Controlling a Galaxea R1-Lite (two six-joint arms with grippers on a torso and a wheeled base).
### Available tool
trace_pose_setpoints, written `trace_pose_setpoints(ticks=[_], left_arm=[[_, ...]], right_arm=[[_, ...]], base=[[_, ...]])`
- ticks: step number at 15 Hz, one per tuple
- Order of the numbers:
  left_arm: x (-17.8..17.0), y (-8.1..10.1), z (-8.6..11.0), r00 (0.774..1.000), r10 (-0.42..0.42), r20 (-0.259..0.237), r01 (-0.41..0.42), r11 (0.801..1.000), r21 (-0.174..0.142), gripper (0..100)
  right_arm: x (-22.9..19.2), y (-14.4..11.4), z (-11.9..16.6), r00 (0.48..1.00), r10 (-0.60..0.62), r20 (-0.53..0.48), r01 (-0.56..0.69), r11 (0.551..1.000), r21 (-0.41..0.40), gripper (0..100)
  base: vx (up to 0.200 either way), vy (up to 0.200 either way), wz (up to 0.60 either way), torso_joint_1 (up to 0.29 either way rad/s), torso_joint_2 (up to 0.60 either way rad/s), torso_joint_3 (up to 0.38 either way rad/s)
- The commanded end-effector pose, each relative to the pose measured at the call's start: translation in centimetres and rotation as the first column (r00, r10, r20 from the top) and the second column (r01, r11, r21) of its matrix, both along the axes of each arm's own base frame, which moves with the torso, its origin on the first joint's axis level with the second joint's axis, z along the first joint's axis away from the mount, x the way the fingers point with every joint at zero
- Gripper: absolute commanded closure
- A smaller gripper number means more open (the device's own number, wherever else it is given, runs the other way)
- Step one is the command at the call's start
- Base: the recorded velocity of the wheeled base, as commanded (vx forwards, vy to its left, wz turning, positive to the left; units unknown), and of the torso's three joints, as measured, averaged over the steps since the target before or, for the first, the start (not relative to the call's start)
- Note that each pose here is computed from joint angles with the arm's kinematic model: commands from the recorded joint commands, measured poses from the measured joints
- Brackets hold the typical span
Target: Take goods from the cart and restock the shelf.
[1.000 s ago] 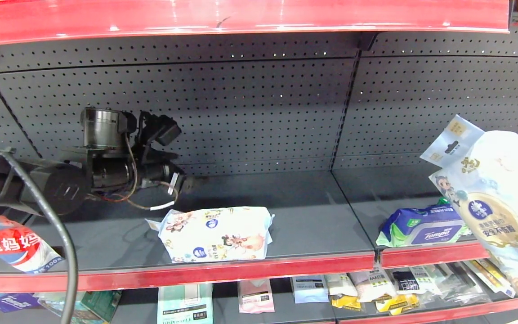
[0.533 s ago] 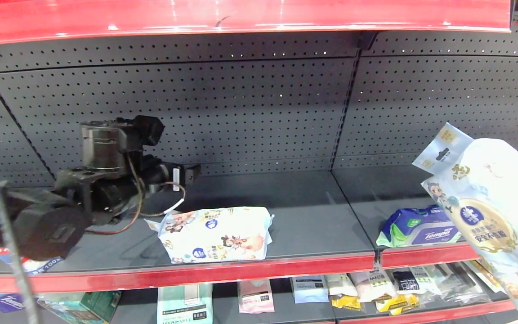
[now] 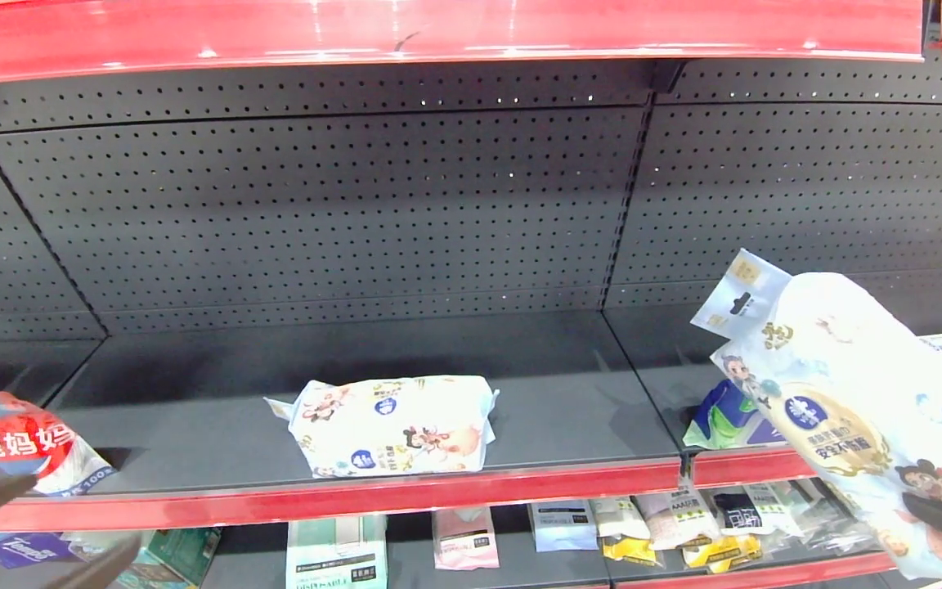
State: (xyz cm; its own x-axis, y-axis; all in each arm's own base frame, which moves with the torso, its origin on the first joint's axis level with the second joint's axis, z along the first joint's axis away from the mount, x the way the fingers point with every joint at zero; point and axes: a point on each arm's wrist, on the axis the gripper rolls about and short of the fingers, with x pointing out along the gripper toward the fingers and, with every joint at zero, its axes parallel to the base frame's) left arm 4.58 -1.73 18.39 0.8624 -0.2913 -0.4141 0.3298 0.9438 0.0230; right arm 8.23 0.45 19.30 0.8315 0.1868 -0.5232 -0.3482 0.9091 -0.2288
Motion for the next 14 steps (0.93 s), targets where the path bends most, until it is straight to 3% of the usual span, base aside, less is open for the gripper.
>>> trace_pose_setpoints(ticks=[1,4,6,11,14], left_arm=[[-9.9,4.1,-4.0,0.988,-0.073,0.139,0.078,0.997,-0.028,0],[-10.4,4.4,-4.6,0.984,-0.026,0.176,0.031,0.999,-0.024,0],[-10.3,4.5,-5.3,0.987,0.009,0.163,-0.008,1.000,-0.008,0],[-10.0,4.4,-6.7,0.989,0.007,0.146,-0.010,1.000,0.022,0],[-10.0,4.4,-7.0,0.989,0.006,0.148,-0.010,1.000,0.022,0]], right_arm=[[0.3,0.1,0.2,1.000,0.008,-0.003,-0.008,1.000,0.000,100],[0.1,0.1,0.5,1.000,0.017,0.022,-0.017,1.000,-0.010,100],[0.1,0.1,0.8,0.999,0.016,0.034,-0.015,1.000,-0.010,100],[0.1,0.1,0.7,0.999,0.015,0.031,-0.015,1.000,-0.008,100],[0.5,0.1,1.3,0.999,0.023,0.042,-0.023,1.000,-0.005,100]], base=[[0.000,0.000,0.00,0.000,0.00,0.000],[0.000,0.000,0.00,0.000,0.00,0.000],[0.000,0.000,0.30,-0.004,0.00,0.001],[0.000,0.000,0.60,0.006,0.00,0.000],[0.000,0.000,0.00,0.000,0.00,0.000]])
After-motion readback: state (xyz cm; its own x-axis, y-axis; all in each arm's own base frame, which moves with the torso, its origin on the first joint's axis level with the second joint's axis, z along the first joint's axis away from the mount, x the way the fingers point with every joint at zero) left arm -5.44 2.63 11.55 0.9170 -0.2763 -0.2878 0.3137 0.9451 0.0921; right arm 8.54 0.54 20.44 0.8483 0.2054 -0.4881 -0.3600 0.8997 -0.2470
